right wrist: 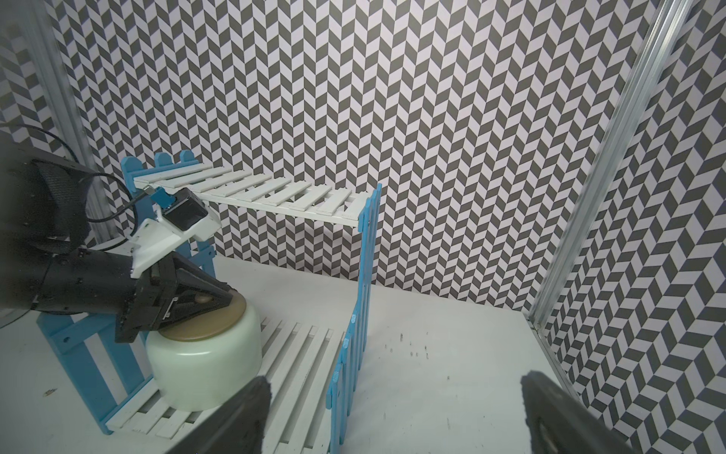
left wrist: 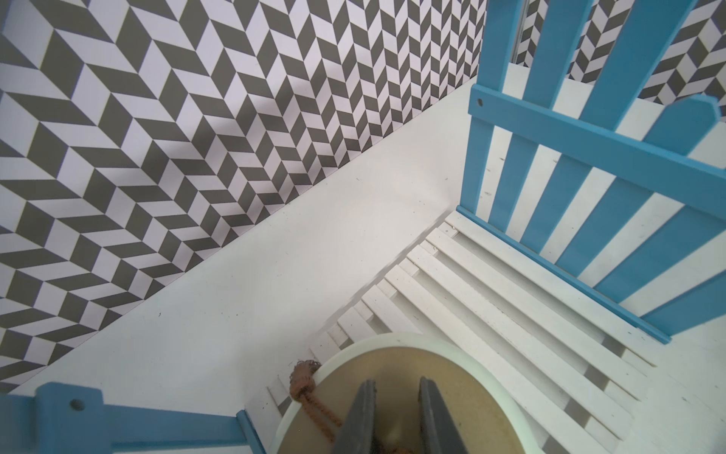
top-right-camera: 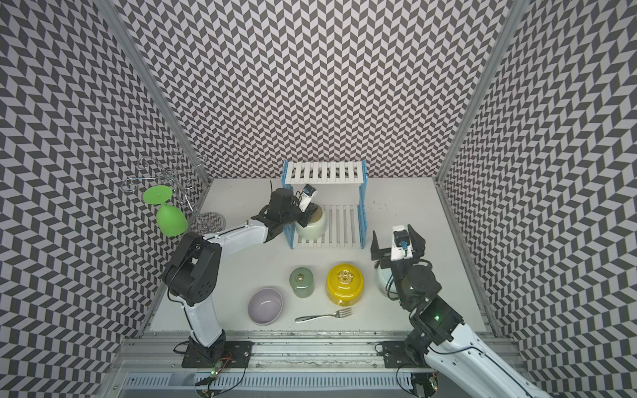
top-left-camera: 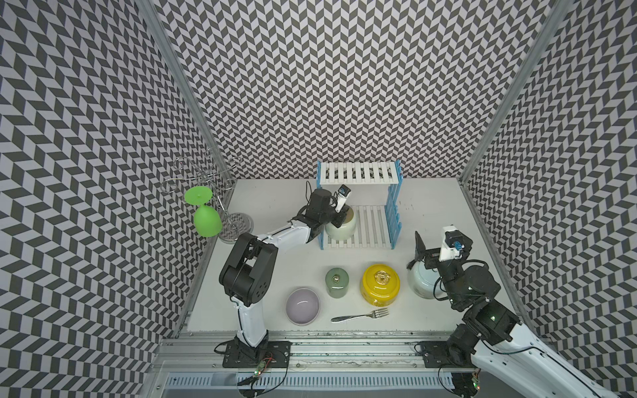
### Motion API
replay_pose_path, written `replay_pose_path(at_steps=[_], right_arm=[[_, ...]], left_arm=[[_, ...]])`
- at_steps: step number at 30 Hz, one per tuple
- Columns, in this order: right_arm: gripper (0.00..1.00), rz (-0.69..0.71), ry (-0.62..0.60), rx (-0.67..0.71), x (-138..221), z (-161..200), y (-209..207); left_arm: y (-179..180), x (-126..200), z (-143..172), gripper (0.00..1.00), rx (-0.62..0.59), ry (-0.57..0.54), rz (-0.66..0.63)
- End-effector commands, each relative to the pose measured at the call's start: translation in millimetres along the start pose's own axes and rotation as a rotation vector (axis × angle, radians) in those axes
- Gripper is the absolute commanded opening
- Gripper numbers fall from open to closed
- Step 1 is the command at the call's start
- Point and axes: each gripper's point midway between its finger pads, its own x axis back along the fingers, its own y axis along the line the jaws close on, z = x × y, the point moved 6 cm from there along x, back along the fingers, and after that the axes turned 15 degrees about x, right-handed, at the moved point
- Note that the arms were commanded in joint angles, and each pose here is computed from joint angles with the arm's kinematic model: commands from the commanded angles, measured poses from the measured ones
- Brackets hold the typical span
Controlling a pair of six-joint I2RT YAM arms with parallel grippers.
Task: Remove the tea canisters from the shelf
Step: Pick up the tea canister from the shelf.
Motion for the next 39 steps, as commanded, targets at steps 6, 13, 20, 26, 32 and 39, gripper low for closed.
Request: replay_pose_path(at_steps=[6, 13, 20, 26, 32, 39], right_arm=[[1.0, 0.028, -0.026, -0.019, 0.2, -1.9, -3.8], [1.0, 0.027, -0.024, -0.018, 0.0, -1.1, -3.4], [0.99, 0.028, -0.024, -0.018, 0.0, -1.1, -3.7], [1.0, 0.028, -0.022, -0.016, -0.4, -0.7, -3.3], [1.0, 0.028, -0.018, -0.014, -0.8, 0.3, -2.9], [0.99, 0.026, -0.017, -0.013, -1.3, 0.8, -2.1]], left_arm=[[-10.7, 22.5, -29.4, 0.0, -0.108, -0.06, 0.096], [-16.6, 34.4, -52.0, 0.0, -0.123, -0.122, 0.157], [-30.4, 52.7, -75.9, 0.0, -0.141, -0.172, 0.227], [-44.0, 74.4, -103.1, 0.0, -0.172, -0.211, 0.284], [-56.2, 97.7, -125.6, 0.0, -0.203, -0.238, 0.325], [-70.6, 133.0, -138.7, 0.0, -0.254, -0.229, 0.372]])
